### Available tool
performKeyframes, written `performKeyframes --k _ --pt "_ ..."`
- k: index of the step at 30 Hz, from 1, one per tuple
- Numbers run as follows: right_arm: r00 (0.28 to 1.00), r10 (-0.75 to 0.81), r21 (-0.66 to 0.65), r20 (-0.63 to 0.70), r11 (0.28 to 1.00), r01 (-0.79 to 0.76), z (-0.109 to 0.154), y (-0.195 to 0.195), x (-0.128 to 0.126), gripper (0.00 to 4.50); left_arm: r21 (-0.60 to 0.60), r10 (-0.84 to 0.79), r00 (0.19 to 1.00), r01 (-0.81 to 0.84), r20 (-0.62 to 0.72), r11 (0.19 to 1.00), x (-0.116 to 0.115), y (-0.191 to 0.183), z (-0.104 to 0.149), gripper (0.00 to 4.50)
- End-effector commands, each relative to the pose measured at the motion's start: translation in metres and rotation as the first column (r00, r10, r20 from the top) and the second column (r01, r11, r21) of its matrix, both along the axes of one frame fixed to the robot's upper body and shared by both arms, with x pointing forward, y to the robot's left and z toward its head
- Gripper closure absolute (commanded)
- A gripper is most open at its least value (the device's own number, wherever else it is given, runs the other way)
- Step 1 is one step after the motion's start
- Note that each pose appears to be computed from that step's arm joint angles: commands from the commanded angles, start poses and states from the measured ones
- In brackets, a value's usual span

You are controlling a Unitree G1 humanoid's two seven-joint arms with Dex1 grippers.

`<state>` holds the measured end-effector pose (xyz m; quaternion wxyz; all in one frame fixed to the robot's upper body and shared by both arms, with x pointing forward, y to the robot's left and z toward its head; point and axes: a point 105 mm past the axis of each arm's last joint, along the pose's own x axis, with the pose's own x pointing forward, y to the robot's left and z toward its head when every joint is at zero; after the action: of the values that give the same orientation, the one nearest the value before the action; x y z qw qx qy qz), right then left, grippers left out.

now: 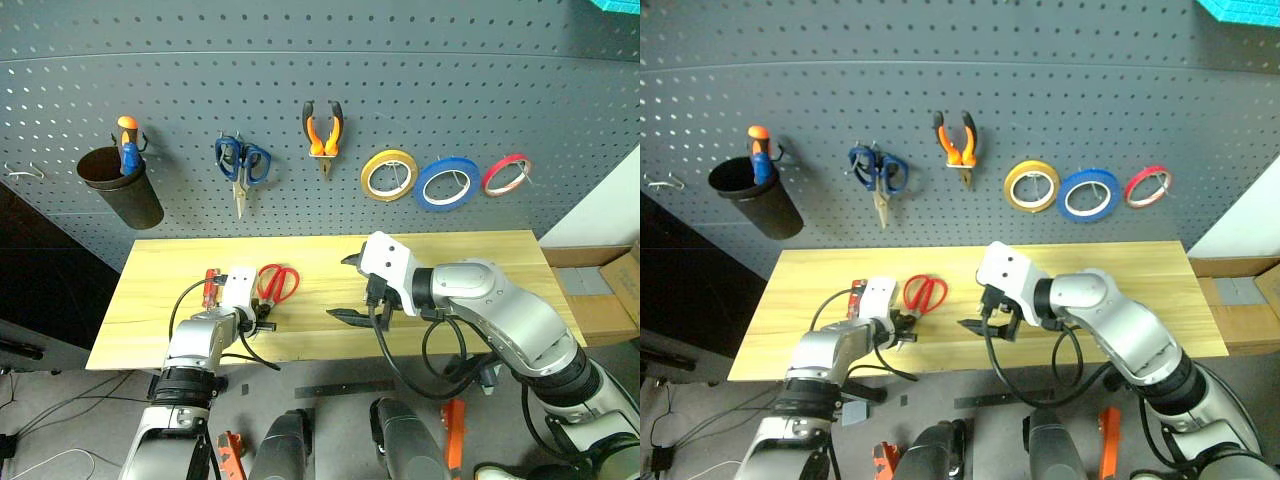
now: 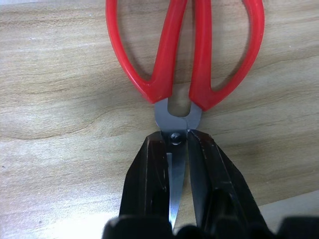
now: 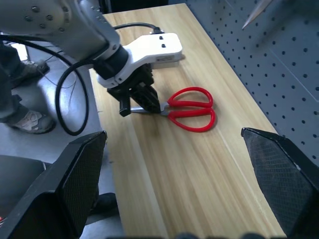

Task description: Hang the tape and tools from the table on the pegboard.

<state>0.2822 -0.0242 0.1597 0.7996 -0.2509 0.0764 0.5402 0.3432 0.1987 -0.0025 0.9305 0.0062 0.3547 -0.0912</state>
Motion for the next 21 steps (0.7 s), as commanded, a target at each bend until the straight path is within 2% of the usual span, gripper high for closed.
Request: performKeyframes --k 1,3,5,8,12,15,18,21 --pt "0.996 -0.013 0.033 0.091 0.999 0.01 0.016 -0.003 0.0 0.0 0.017 -0.018 0.992 0.016 0.127 1.0 0.002 -0.001 0.018 4.24" --pt "0.992 -0.025 0.045 0.125 0.999 0.019 0.021 -0.005 0.0 0.0 0.026 -0.036 0.974 0.031 0.224 0.999 -0.005 -0.002 0.031 4.24" --pt "0.99 -0.028 0.053 0.137 0.998 0.021 0.024 -0.007 0.0 0.0 0.034 -0.039 0.966 0.031 0.256 0.999 -0.011 0.0 0.035 4.24" --pt "0.982 -0.034 0.073 0.188 0.997 0.02 0.031 -0.009 0.0 0.0 0.126 -0.107 0.924 0.064 0.367 0.99 -0.028 0.005 0.048 4.24" --pt "0.967 -0.029 0.084 0.252 0.996 0.008 0.041 -0.014 0.002 0.0 0.183 -0.148 0.823 0.055 0.548 0.982 -0.04 0.006 0.082 4.24" --pt "0.964 -0.011 0.085 0.264 0.996 -0.012 0.045 -0.016 0.002 0.0 0.246 -0.187 0.779 0.043 0.599 0.968 -0.043 0.008 0.094 4.24" --pt "0.954 -0.01 0.108 0.299 0.994 -0.023 0.057 -0.023 0.008 0.0 0.345 -0.252 0.667 -0.008 0.701 0.939 -0.043 0.013 0.128 4.24" --pt "0.951 -0.014 0.113 0.31 0.993 -0.023 0.061 -0.028 0.014 0.0 0.402 -0.313 0.583 -0.025 0.75 0.915 -0.044 0.012 0.15 4.24"
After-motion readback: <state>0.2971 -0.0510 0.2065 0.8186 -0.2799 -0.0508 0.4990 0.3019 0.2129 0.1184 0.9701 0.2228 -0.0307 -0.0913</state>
